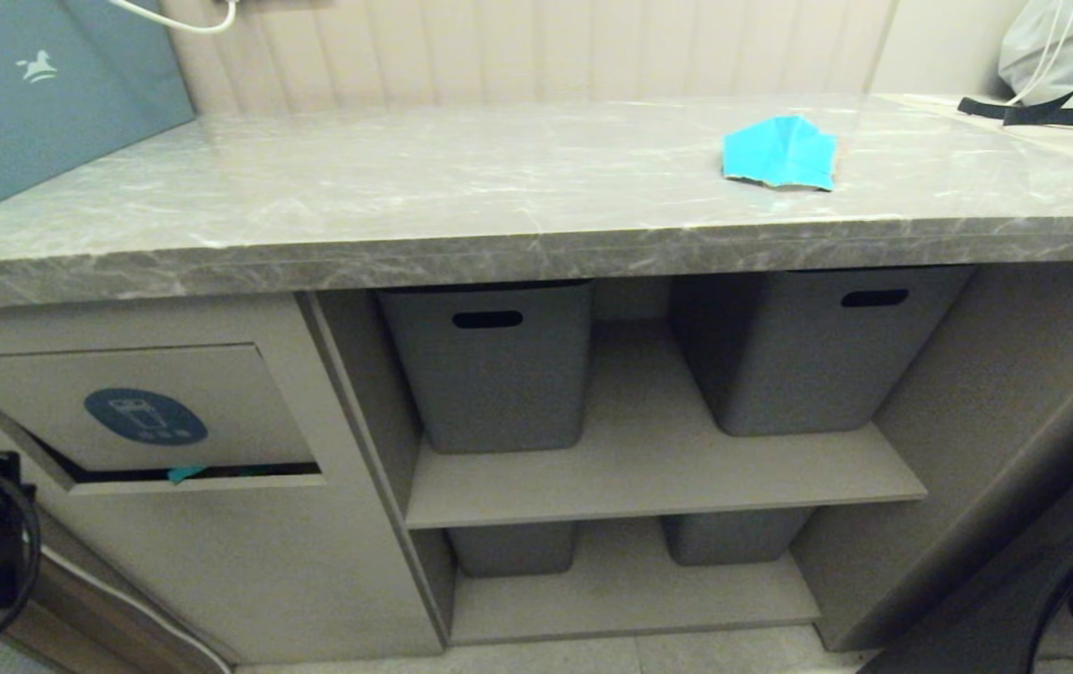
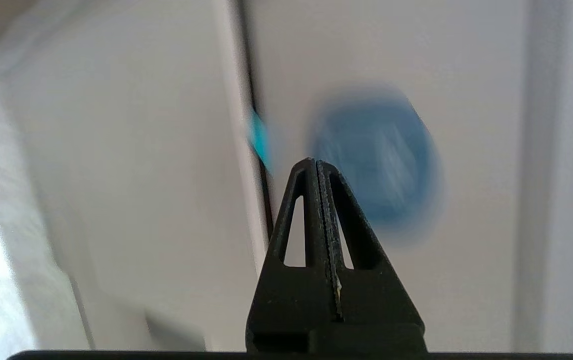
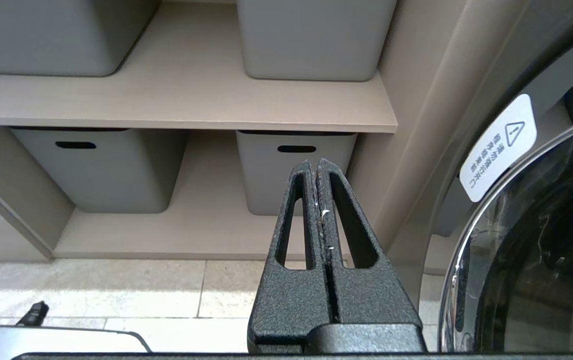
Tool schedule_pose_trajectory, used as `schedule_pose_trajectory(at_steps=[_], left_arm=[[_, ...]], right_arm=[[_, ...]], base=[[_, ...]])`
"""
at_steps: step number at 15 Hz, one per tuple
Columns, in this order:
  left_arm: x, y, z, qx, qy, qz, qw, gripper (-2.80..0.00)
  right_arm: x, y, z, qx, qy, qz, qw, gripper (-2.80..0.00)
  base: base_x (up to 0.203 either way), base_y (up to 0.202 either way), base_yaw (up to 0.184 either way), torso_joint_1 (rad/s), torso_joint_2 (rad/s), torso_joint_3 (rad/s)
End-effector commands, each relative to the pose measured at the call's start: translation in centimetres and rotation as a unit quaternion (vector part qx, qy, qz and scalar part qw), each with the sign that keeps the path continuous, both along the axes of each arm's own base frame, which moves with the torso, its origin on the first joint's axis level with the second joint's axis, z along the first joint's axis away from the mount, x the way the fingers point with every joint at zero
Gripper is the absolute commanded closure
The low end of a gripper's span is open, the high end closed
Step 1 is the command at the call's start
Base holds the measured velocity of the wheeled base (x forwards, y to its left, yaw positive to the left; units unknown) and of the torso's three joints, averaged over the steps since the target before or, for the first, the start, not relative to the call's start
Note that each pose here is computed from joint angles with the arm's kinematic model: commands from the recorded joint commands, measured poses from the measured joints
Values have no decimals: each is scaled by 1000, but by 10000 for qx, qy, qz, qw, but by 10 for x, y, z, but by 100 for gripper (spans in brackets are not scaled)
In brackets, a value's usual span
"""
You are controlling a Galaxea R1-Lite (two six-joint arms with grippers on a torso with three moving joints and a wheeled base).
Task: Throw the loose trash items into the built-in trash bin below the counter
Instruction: Put the garbage in the trash can
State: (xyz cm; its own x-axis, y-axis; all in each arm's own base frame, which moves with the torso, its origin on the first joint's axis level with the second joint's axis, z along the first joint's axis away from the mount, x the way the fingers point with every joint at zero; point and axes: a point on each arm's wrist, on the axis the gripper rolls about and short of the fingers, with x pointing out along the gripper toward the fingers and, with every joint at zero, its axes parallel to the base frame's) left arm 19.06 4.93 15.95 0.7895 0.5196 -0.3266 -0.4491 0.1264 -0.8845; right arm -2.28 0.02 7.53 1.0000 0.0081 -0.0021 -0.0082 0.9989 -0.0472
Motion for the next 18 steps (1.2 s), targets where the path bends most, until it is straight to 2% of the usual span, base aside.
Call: schedule_pose_trajectory(at_steps=[1,3,5,9,11,13,18], left_arm=[[30,23,-32,-226,647,384,9969,0],[45,36,-47,-371,825,472,9948,0],[61,40,-55,-469,893,334,9943,0],[93,32,-51,-495,681,-28,9964,0],[103,24,-57,-510,766,-161,9956,0],[111,25,-65,-496,874,-110,9949,0],[126,28,-70,-471,860,-32,9952,0]], right_arm=[[0,0,0,-19,-11,-1,10000,0],[0,0,0,-28,-8,12,10000,0],[0,0,0,-32,-11,13,10000,0],[0,0,0,-26,-19,6,10000,0],[0,0,0,-24,-19,8,10000,0],[0,0,0,-32,-26,6,10000,0],[0,0,0,-32,-26,18,10000,0]], base=[[0,0,0,0,0,0],[0,0,0,0,0,0],[0,0,0,0,0,0],[0,0,0,0,0,0],[0,0,0,0,0,0],[0,0,0,0,0,0],[0,0,0,0,0,0]])
